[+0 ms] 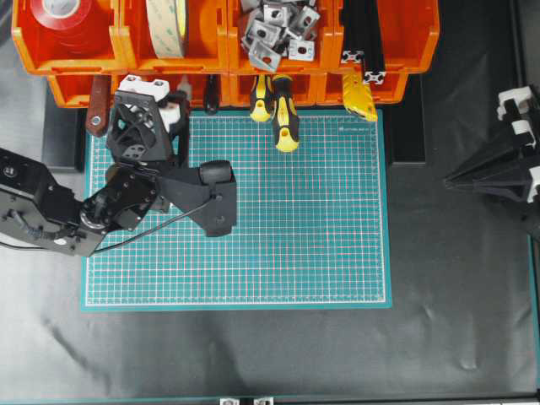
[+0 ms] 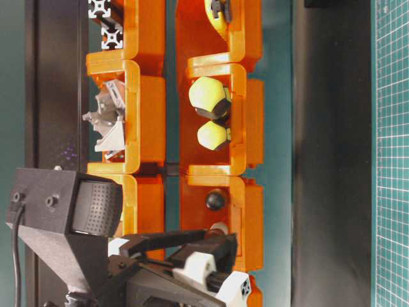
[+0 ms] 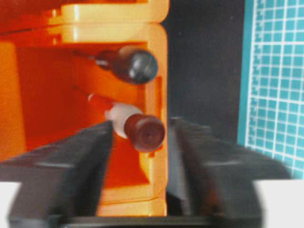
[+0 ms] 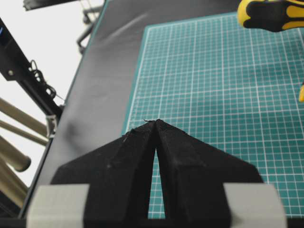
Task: Pick red screwdriver from container rack with left arm.
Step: 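Lower the left gripper onto the red-and-white screwdriver handle in the rack, then close the left gripper on the red-and-white screwdriver handle, then pull the screwdriver out of the rack toward the front with the left gripper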
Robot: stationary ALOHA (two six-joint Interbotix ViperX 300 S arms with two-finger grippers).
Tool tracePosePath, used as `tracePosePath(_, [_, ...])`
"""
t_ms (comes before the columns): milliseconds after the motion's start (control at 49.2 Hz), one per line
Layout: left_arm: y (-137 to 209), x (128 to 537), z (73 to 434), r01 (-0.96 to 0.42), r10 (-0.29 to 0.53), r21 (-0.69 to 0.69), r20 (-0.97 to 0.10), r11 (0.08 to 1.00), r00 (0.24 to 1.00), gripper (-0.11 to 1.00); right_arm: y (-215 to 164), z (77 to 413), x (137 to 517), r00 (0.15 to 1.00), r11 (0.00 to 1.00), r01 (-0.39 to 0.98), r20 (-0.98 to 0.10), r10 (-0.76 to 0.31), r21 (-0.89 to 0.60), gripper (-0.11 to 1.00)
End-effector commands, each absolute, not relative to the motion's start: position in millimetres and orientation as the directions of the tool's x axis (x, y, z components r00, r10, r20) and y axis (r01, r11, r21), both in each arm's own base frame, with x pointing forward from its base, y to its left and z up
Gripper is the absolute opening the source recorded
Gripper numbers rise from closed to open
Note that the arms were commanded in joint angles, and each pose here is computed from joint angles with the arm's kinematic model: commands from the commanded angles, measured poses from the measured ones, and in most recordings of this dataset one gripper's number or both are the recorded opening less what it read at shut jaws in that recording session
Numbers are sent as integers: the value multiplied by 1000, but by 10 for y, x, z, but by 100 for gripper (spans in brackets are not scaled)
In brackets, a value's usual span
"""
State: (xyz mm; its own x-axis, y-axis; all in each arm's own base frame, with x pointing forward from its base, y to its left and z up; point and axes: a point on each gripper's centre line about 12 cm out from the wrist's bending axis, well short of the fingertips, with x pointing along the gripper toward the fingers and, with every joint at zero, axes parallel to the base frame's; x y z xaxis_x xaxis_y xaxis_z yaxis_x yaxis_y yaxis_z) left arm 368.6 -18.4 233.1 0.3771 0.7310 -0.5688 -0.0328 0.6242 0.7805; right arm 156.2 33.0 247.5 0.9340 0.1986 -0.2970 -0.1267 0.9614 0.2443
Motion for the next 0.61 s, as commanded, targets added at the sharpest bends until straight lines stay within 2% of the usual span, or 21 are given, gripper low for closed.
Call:
tracePosePath(0, [-178, 3689, 2486, -68, 715, 765, -563, 641, 414, 39, 338, 2528, 1578, 938, 960, -134, -281, 202, 245, 0])
tracePosePath(61, [-190, 3700, 2489, -65, 712, 763, -563, 643, 420, 29, 338, 2528, 1578, 938, 960, -133, -281, 202, 247, 0])
tracePosePath(346, [-292, 3741, 2618, -75, 709, 764, -552, 641, 440, 29, 338, 2528, 1578, 938, 960, -133, -281, 203, 248, 0])
tracePosePath(590, [-523, 3673, 2872, -109, 744, 785, -520, 610, 420, 27, 338, 2550, 1580, 941, 959, -135, -271, 203, 249, 0])
